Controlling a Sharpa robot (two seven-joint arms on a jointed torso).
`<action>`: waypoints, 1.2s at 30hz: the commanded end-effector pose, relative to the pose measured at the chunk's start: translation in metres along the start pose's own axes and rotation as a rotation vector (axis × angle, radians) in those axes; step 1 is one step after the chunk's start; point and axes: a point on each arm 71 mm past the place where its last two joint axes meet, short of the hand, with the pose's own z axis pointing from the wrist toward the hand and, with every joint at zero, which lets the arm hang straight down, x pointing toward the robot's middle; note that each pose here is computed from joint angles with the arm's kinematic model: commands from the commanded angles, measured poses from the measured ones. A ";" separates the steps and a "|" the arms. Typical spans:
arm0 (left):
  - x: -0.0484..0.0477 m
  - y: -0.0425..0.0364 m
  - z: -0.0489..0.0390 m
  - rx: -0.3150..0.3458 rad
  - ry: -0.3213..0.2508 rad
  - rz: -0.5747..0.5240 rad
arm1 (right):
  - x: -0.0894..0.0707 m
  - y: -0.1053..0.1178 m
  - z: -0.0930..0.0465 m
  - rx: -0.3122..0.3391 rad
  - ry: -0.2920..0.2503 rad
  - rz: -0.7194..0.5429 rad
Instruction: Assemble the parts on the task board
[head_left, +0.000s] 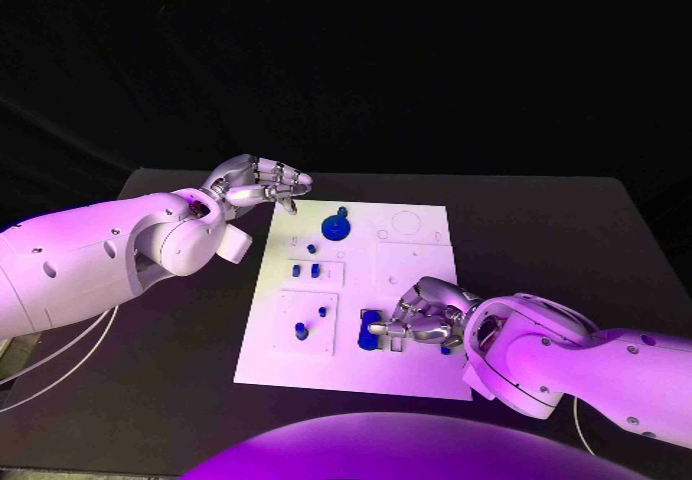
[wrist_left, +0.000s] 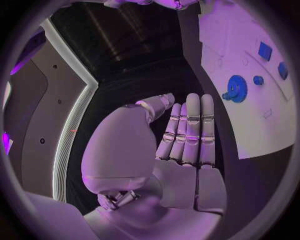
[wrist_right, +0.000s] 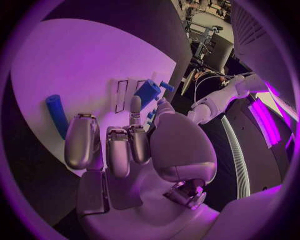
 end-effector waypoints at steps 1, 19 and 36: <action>0.0008 -0.0011 0.0006 0.007 0.004 0.001 | 0.001 0.004 -0.004 -0.047 0.017 -0.027; 0.0016 -0.0007 0.0007 0.004 0.013 0.002 | 0.009 0.008 0.003 -0.054 0.082 -0.043; -0.0005 -0.0004 -0.0006 0.002 0.006 0.004 | 0.004 -0.001 0.008 -0.015 0.051 -0.041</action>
